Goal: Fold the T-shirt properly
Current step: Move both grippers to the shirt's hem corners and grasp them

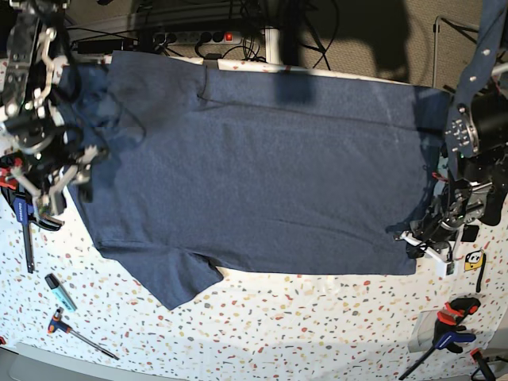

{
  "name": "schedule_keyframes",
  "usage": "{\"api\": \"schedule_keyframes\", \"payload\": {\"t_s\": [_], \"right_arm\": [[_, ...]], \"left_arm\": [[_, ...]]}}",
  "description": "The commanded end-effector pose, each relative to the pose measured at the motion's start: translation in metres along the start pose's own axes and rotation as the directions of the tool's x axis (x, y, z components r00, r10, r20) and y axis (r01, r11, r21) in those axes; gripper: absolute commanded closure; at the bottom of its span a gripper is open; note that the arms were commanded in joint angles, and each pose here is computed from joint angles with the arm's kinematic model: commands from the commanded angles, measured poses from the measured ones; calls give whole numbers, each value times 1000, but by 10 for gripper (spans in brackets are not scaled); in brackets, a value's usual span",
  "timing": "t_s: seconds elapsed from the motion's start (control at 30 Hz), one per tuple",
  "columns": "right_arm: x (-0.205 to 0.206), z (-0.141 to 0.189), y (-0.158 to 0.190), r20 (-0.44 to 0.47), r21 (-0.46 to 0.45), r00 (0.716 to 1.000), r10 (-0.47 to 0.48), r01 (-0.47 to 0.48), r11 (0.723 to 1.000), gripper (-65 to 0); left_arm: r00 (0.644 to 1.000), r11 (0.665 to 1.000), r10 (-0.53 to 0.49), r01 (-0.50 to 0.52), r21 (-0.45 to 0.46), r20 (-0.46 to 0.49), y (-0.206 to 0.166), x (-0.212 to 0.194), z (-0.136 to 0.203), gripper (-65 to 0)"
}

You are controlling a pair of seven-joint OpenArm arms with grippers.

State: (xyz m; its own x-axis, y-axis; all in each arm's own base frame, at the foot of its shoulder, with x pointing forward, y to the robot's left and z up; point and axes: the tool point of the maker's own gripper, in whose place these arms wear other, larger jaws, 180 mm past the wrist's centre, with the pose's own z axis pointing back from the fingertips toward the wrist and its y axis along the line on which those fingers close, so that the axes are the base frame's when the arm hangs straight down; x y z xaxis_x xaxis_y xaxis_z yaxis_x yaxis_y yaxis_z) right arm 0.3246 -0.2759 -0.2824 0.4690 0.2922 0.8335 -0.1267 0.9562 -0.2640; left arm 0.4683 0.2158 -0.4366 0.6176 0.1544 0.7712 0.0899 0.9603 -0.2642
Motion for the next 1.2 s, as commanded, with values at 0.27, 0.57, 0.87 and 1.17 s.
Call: {"api": "schedule_keyframes", "payload": {"t_s": [0.27, 0.57, 0.87, 1.17], "right_arm": [[25, -80, -50, -59, 10, 990, -125, 126, 992, -286], [50, -155, -51, -233, 86, 970, -71, 93, 992, -286], [18, -191, -35, -393, 81, 919, 32, 0, 997, -286], [0, -195, -38, -390, 60, 919, 60, -39, 997, -286]], "left_arm": [[995, 999, -23, 19, -42, -93, -21, -18, -7, 0], [996, 999, -23, 19, -42, -90, -21, -17, -7, 0], [995, 999, -23, 19, -43, -99, -21, -20, -7, 0], [994, 999, -21, 16, -41, -105, -20, -25, -6, 0]]}}
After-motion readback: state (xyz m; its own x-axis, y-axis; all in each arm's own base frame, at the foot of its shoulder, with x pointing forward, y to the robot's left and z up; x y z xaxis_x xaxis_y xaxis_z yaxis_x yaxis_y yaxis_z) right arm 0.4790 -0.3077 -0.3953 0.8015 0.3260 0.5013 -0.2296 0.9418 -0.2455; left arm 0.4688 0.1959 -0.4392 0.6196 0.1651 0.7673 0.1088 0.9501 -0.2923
